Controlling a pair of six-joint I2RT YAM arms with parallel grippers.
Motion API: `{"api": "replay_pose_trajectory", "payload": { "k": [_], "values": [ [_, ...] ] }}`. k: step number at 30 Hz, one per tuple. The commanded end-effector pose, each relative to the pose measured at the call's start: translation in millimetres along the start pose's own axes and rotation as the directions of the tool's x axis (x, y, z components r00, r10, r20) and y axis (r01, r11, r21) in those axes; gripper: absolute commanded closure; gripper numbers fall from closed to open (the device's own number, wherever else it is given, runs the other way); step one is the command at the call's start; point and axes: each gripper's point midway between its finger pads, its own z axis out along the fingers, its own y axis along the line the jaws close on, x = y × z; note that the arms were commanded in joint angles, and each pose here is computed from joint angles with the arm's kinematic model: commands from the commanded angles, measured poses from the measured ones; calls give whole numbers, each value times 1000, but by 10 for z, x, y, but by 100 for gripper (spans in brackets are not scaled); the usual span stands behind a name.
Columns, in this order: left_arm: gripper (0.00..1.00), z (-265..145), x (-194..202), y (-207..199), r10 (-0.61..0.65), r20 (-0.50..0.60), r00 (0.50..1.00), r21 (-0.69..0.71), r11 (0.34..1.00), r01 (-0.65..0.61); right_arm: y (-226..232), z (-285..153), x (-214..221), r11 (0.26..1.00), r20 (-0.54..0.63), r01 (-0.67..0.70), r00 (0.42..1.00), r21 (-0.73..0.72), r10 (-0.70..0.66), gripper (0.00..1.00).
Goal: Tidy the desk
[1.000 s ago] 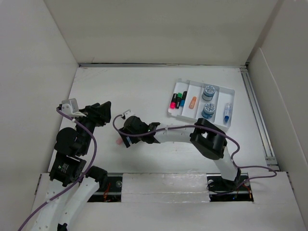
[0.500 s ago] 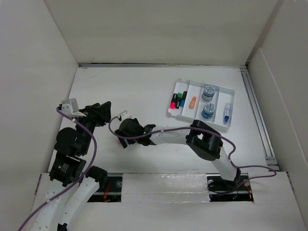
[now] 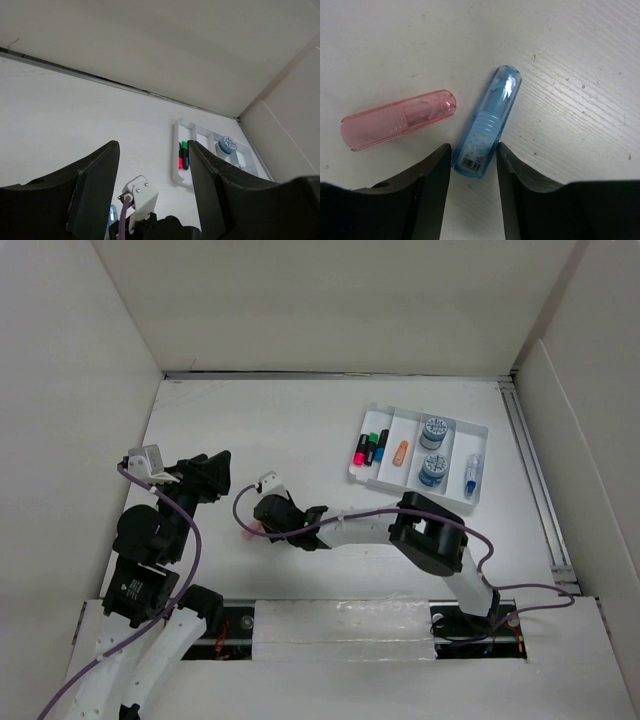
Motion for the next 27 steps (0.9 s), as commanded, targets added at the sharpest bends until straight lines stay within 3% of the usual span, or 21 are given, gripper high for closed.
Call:
{"api": "replay_pose_trajectory", "payload": {
  "k": [1, 10, 19, 27],
  "values": [
    [47, -9, -159, -78, 2, 50, 999, 30, 1000, -3, -238, -32, 311, 996, -75, 43, 996, 80, -38, 55],
    [47, -14, -153, -82, -1, 47, 999, 32, 999, -1, -291, -199, 164, 997, -10, -17, 1000, 75, 18, 69],
    [47, -26, -173, -85, -1, 55, 998, 34, 999, -1, -700, -625, -507, 978, 161, -198, 969, 61, 186, 70],
    [47, -30, -169, -83, -2, 54, 999, 34, 999, 1, -2282, -789, -704, 865, 271, -393, 909, 313, 315, 69]
  ]
}}
